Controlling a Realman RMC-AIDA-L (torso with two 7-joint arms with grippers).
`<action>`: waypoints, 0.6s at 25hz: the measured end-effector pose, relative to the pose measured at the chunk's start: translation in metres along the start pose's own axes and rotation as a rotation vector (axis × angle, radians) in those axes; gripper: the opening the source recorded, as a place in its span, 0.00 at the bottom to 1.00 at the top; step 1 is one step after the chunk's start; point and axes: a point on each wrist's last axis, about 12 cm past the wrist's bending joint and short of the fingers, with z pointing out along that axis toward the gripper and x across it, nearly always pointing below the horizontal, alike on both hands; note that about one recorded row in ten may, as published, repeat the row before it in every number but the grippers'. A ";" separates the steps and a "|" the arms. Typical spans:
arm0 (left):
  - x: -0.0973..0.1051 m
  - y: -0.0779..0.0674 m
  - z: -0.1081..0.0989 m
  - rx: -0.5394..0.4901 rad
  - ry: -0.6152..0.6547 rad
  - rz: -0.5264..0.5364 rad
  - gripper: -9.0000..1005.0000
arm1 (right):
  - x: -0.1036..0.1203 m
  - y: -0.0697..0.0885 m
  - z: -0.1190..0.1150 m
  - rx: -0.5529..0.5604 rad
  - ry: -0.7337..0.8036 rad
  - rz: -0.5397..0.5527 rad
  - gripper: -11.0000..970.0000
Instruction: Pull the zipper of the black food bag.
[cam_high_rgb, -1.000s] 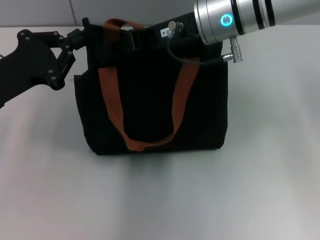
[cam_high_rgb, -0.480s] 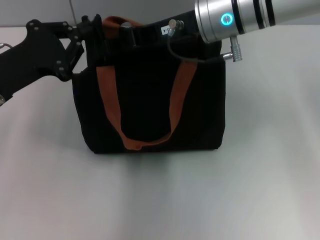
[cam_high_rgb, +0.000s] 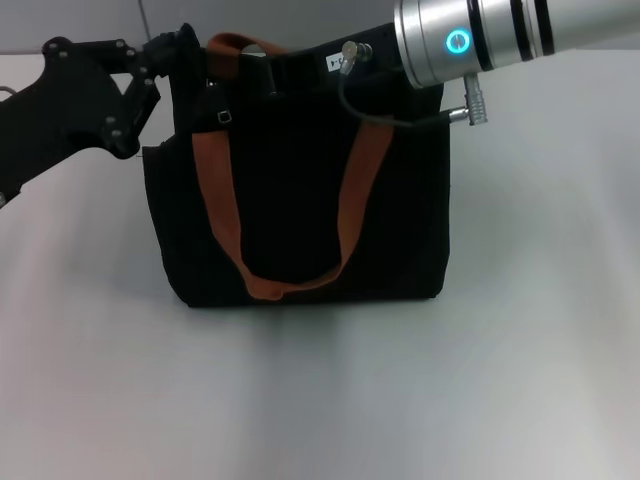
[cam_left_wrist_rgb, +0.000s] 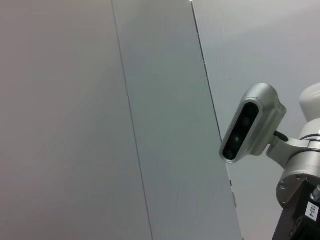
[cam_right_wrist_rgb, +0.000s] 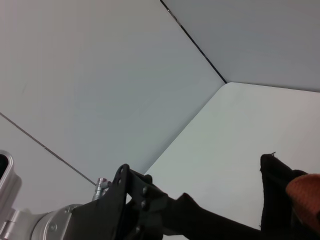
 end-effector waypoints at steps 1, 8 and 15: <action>0.000 -0.001 0.002 0.003 -0.003 -0.001 0.01 | 0.000 0.000 0.000 0.000 0.000 -0.001 0.37; 0.001 -0.001 0.001 -0.007 -0.004 -0.003 0.01 | 0.003 -0.002 -0.001 0.004 0.003 0.003 0.36; 0.001 -0.001 -0.004 -0.021 -0.005 -0.007 0.01 | 0.005 -0.004 -0.011 0.014 -0.023 -0.029 0.12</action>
